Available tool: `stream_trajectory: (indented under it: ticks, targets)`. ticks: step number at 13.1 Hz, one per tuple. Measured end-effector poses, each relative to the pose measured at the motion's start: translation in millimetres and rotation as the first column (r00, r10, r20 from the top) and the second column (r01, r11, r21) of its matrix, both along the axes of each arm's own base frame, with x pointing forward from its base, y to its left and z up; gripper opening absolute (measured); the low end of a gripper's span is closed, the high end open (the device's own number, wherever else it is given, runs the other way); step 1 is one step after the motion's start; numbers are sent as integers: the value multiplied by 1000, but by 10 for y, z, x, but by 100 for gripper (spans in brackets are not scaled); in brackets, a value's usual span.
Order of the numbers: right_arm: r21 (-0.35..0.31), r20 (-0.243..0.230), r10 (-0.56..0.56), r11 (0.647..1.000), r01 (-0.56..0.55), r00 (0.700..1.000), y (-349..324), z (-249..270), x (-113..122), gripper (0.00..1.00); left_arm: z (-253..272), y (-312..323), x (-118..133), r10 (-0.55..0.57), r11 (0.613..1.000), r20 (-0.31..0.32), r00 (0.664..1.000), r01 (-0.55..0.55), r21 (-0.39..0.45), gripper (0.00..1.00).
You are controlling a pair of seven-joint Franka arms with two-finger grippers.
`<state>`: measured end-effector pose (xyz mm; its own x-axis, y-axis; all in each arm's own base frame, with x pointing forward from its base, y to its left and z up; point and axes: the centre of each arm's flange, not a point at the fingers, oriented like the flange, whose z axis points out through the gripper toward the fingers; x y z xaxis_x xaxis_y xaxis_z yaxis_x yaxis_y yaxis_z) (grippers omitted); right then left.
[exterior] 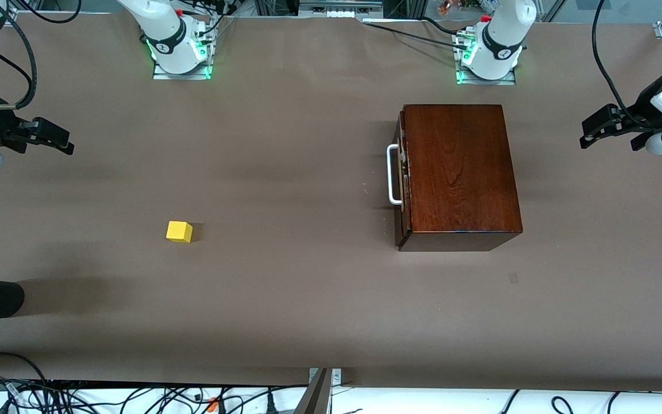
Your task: Open drawer, take yellow block, close drawer
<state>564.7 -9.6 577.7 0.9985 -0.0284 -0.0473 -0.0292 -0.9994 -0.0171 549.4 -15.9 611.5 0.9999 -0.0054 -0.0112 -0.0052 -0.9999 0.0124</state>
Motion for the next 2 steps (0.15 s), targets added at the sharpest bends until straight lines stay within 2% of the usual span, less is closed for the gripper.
stream_trajectory:
  ticks: [2]
  targets:
    - [0, -1, 0, 1000, 0, 1000, 1, -1, -1, 100, 0, -21, -1, -4, 1000, 0, 1000, 4, 0, 100]
